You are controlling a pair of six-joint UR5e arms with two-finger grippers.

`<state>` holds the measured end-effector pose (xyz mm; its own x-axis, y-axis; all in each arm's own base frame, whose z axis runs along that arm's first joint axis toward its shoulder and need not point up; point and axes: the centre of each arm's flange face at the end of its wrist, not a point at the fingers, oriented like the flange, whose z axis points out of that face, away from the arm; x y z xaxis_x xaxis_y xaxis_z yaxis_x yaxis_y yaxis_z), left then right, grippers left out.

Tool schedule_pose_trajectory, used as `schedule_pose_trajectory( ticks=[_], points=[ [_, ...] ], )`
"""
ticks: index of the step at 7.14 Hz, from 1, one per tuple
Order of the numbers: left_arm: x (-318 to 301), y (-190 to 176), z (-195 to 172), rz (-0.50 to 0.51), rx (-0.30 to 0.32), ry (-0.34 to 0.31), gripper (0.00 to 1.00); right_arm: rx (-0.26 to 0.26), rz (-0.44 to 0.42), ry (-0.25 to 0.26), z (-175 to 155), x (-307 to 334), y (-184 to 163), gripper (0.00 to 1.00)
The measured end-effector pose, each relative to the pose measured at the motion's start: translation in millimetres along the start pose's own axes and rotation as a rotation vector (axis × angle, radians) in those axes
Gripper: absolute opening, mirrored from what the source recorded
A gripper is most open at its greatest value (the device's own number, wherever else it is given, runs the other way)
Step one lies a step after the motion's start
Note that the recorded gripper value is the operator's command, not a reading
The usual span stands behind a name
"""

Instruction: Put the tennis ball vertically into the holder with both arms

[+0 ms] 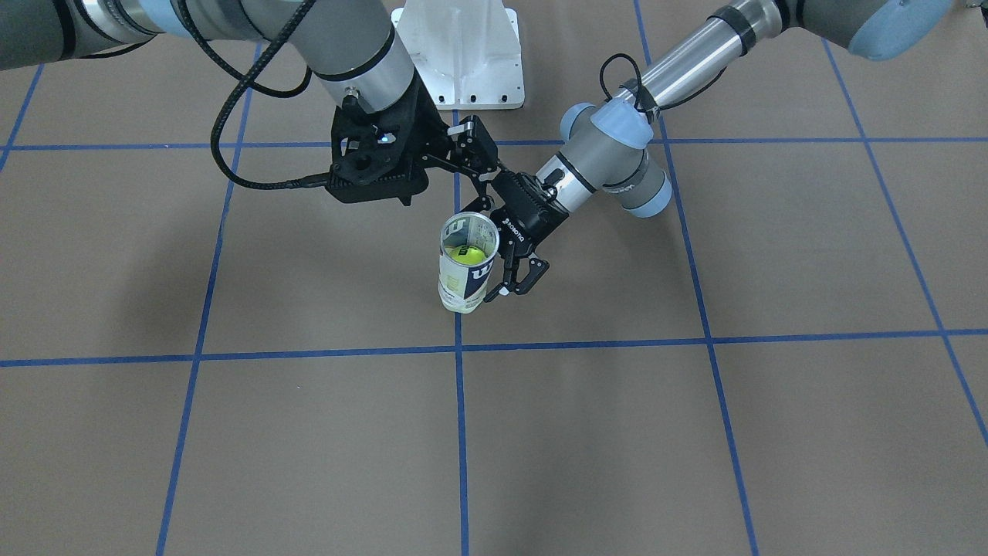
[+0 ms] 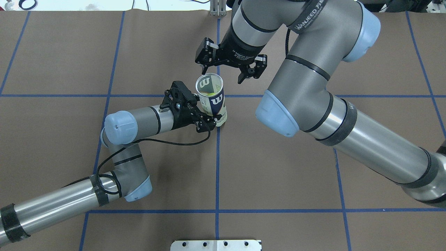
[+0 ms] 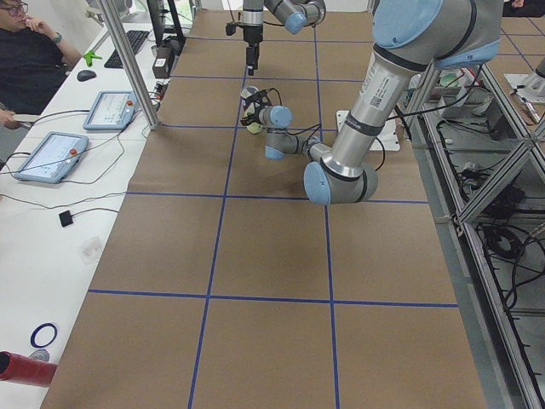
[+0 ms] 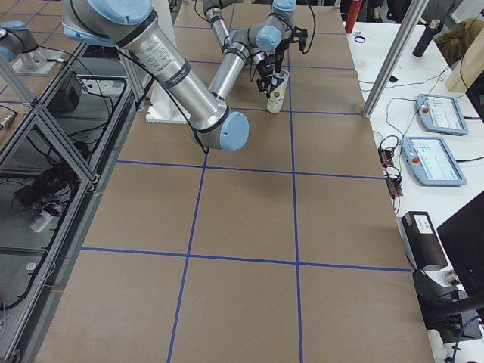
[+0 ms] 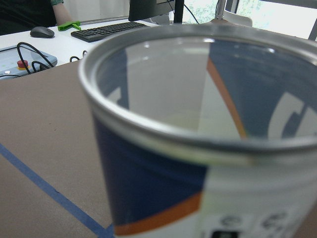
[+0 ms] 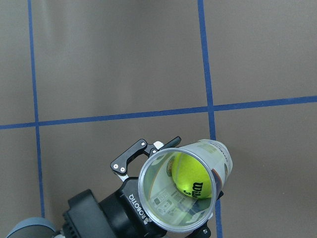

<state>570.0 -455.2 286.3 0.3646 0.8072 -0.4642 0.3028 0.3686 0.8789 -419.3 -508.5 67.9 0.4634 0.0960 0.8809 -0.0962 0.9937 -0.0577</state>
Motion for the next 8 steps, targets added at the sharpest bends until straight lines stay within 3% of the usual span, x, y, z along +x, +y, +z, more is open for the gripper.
schedule_pose_trajectory(
  ticks=[8],
  points=[
    [12,-8,-7,-0.003,0.02,0.024,0.99,0.011,0.015,0.016,-2,22,-15,0.99]
  ],
)
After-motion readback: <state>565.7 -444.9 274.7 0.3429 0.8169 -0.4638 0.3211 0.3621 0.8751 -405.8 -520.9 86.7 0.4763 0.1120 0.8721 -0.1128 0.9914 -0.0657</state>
